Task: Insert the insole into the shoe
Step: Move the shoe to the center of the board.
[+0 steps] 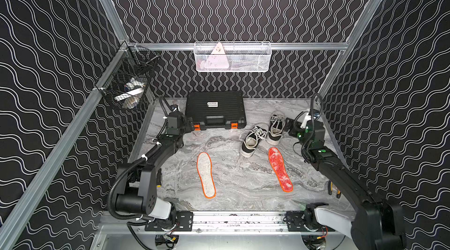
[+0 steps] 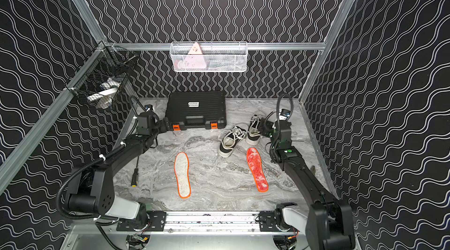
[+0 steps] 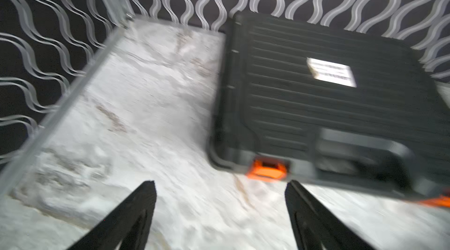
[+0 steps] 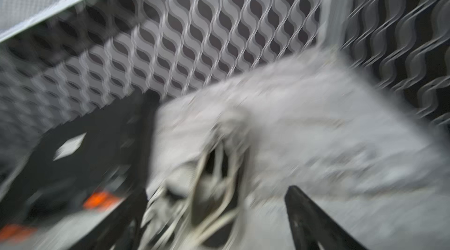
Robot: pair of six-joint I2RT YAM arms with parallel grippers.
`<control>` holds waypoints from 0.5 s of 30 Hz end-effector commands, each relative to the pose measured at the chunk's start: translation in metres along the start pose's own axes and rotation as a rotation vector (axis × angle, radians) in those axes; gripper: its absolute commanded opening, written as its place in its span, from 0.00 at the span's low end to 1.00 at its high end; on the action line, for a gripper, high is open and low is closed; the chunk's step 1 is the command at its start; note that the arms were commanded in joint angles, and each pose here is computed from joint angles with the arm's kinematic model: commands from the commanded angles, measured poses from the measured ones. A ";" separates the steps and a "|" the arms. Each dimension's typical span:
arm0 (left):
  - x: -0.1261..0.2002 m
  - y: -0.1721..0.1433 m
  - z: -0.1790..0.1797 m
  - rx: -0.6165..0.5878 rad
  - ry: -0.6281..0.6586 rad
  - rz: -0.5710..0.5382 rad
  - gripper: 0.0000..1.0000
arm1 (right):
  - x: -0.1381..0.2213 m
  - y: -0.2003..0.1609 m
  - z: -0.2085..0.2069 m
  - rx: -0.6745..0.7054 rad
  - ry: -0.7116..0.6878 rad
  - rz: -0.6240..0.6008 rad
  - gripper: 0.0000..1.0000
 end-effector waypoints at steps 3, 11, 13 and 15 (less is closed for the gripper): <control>0.062 -0.062 -0.081 -0.049 -0.124 0.367 0.89 | 0.041 -0.075 -0.006 -0.117 -0.168 0.380 0.75; 0.107 -0.131 -0.142 -0.181 -0.211 0.543 0.90 | 0.038 -0.123 0.043 -0.083 -0.119 0.604 0.52; 0.114 -0.135 -0.150 -0.215 -0.223 0.546 0.90 | 0.030 -0.130 0.051 -0.056 -0.138 0.634 0.53; 0.119 -0.137 -0.154 -0.232 -0.223 0.541 0.91 | 0.024 -0.133 0.056 -0.022 -0.159 0.626 0.54</control>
Point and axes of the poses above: each gripper's point midway between its finger pads, its own x axis back along the fingers, its own z axis along the line the jaws close on, y = z × x, the point moved 2 cm from there along x, back along the fingers, and after that the axes turned 7 degrees about -x, right-handed, at the moved point
